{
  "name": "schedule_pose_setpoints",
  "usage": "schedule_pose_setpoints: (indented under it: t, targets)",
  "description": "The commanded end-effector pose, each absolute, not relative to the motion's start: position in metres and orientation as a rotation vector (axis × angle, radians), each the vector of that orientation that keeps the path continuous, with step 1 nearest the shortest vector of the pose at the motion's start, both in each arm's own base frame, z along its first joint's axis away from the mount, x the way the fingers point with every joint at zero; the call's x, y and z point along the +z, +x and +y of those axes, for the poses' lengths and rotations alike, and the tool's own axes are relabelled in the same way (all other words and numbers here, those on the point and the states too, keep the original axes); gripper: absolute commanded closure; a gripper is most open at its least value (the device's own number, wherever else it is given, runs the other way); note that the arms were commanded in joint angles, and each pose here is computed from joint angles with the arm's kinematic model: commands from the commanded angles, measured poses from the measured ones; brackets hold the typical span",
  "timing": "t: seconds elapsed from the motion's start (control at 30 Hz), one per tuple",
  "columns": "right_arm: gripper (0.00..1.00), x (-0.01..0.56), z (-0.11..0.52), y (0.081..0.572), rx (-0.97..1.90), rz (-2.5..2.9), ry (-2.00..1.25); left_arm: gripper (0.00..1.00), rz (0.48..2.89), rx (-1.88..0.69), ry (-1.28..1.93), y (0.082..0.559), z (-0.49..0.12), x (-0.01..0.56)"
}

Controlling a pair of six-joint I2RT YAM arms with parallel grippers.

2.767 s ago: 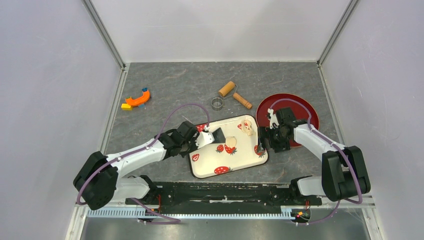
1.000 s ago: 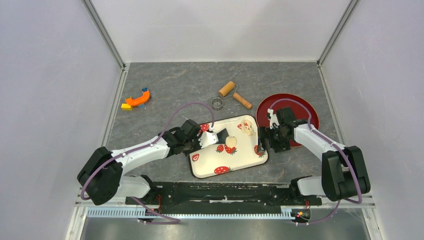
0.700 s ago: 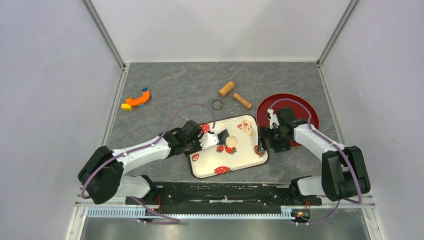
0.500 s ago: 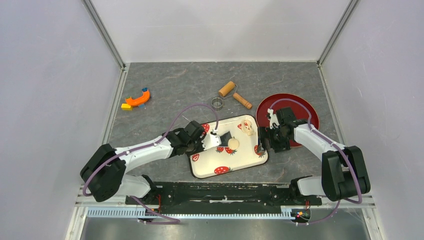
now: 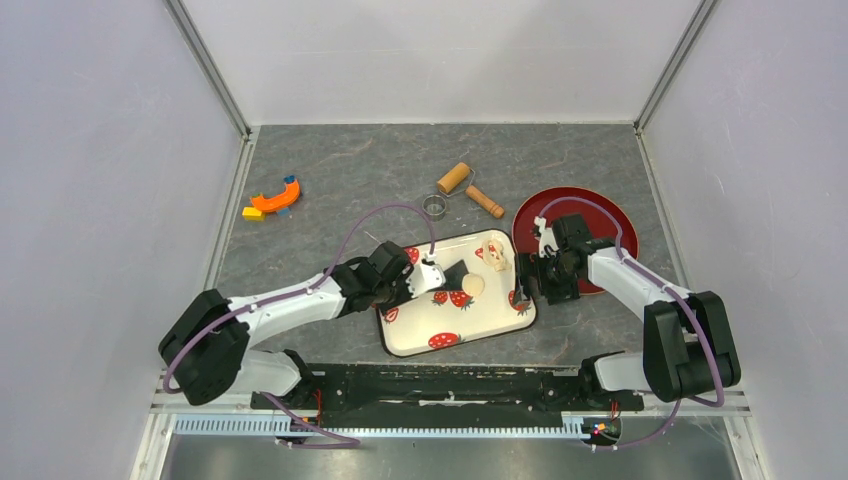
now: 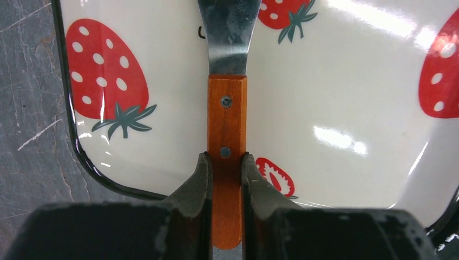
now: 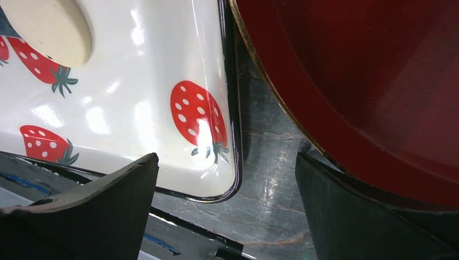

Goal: Roll out the dumpling wrappers from the dough

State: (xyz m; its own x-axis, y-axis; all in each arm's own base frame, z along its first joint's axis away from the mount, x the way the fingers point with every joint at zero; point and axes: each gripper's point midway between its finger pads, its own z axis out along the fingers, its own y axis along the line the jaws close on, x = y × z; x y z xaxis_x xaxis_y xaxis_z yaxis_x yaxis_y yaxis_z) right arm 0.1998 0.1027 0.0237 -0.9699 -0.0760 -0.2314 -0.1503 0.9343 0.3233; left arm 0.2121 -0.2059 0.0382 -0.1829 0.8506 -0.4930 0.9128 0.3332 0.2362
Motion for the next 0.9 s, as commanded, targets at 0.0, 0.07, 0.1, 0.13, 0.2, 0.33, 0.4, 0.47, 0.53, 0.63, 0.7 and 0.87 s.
schedule_pose_setpoints:
  t: [0.0, 0.07, 0.1, 0.13, 0.2, 0.33, 0.4, 0.47, 0.53, 0.63, 0.7, 0.87]
  targets:
    - [0.02, 0.040, 0.111, 0.219, 0.545, 2.794, -0.203, 0.98, 1.982, -0.282, 1.363, 0.217, -0.230, 0.068]
    - [0.02, 0.049, 0.113, 0.225, 0.550, 2.770, -0.206, 0.98, 1.968, -0.299, 1.324, 0.217, -0.232, 0.074]
    - [0.02, 0.053, 0.114, 0.229, 0.554, 2.757, -0.209, 0.98, 1.964, -0.305, 1.308, 0.217, -0.232, 0.076]
    - [0.02, 0.058, 0.115, 0.233, 0.557, 2.740, -0.209, 0.98, 1.957, -0.311, 1.291, 0.218, -0.232, 0.079]
    - [0.02, 0.068, 0.117, 0.240, 0.560, 2.710, -0.213, 0.98, 1.944, -0.322, 1.261, 0.218, -0.232, 0.084]
    - [0.02, 0.089, 0.117, 0.255, 0.536, 2.646, -0.198, 0.98, 1.926, -0.345, 1.221, 0.219, -0.234, 0.091]
    - [0.02, 0.099, 0.114, 0.264, 0.502, 2.612, -0.185, 0.98, 1.921, -0.353, 1.201, 0.221, -0.235, 0.094]
    - [0.02, 0.106, 0.111, 0.273, 0.471, 2.587, -0.176, 0.98, 1.918, -0.360, 1.184, 0.222, -0.236, 0.096]
    - [0.02, 0.104, 0.108, 0.277, 0.449, 2.594, -0.166, 0.98, 1.913, -0.367, 1.161, 0.223, -0.237, 0.099]
    - [0.02, 0.092, 0.102, 0.280, 0.432, 2.631, -0.154, 0.98, 1.910, -0.376, 1.146, 0.224, -0.238, 0.102]
    - [0.02, 0.084, 0.099, 0.282, 0.428, 2.648, -0.143, 0.98, 1.909, -0.376, 1.136, 0.225, -0.238, 0.103]
    - [0.02, 0.057, 0.099, 0.276, 0.461, 2.716, -0.155, 0.98, 1.901, -0.382, 1.093, 0.228, -0.237, 0.111]
